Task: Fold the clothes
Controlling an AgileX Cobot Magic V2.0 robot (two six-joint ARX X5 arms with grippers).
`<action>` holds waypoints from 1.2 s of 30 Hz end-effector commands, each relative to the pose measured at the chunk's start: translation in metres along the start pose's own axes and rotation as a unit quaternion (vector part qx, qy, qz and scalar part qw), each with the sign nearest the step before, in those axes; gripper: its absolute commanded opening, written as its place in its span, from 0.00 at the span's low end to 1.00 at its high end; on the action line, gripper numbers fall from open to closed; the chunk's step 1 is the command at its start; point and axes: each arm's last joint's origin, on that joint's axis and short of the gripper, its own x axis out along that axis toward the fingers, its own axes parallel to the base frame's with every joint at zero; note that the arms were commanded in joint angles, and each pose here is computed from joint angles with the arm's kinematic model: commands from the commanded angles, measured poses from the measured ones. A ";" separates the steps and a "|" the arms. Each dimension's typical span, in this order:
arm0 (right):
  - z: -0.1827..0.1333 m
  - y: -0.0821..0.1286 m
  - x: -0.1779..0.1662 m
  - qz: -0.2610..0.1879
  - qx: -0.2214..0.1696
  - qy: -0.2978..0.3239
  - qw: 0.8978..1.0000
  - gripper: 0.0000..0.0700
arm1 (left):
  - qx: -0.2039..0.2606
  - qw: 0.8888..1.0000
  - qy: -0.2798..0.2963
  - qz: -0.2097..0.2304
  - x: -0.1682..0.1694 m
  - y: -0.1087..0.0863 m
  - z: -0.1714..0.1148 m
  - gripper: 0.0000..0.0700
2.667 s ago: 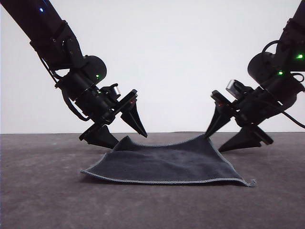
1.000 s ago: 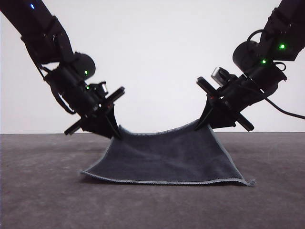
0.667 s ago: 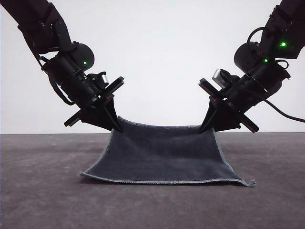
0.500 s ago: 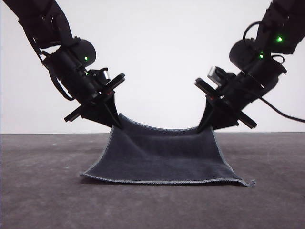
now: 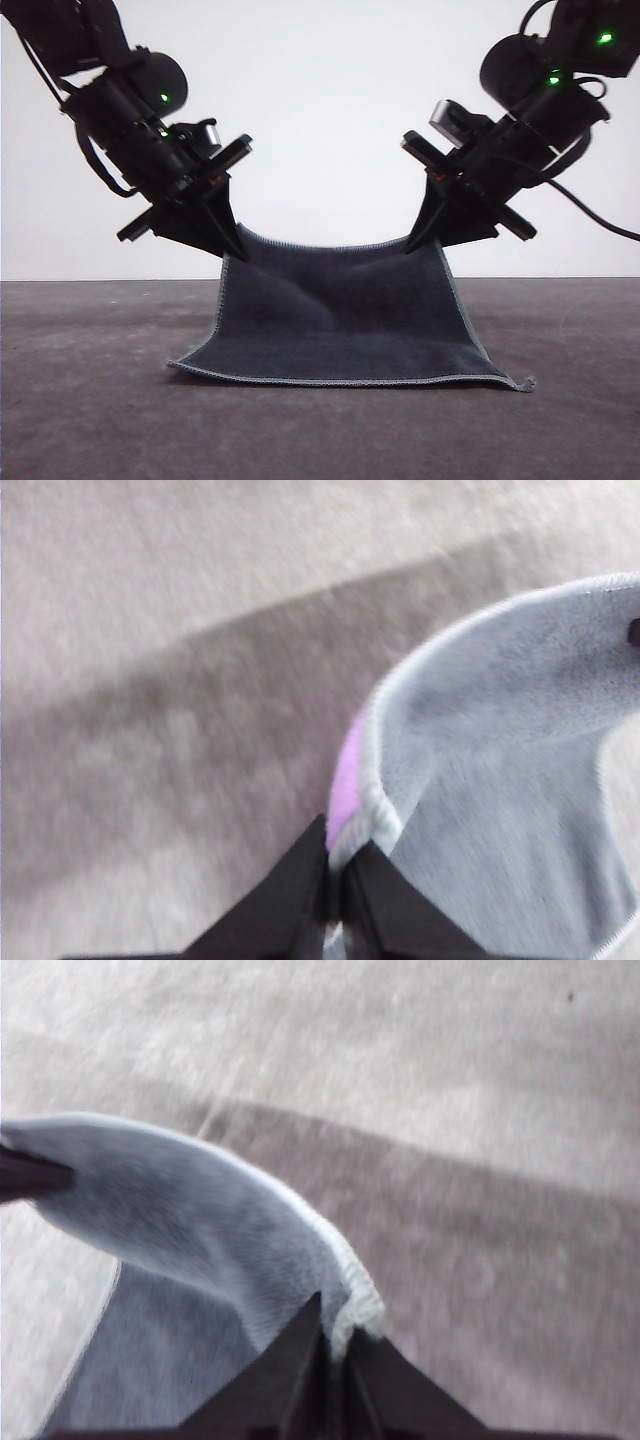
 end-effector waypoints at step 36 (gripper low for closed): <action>-0.091 0.049 -0.085 0.043 -0.022 0.021 0.999 0.32 | -0.019 0.999 0.038 -0.024 -0.048 -0.054 -0.093 0.52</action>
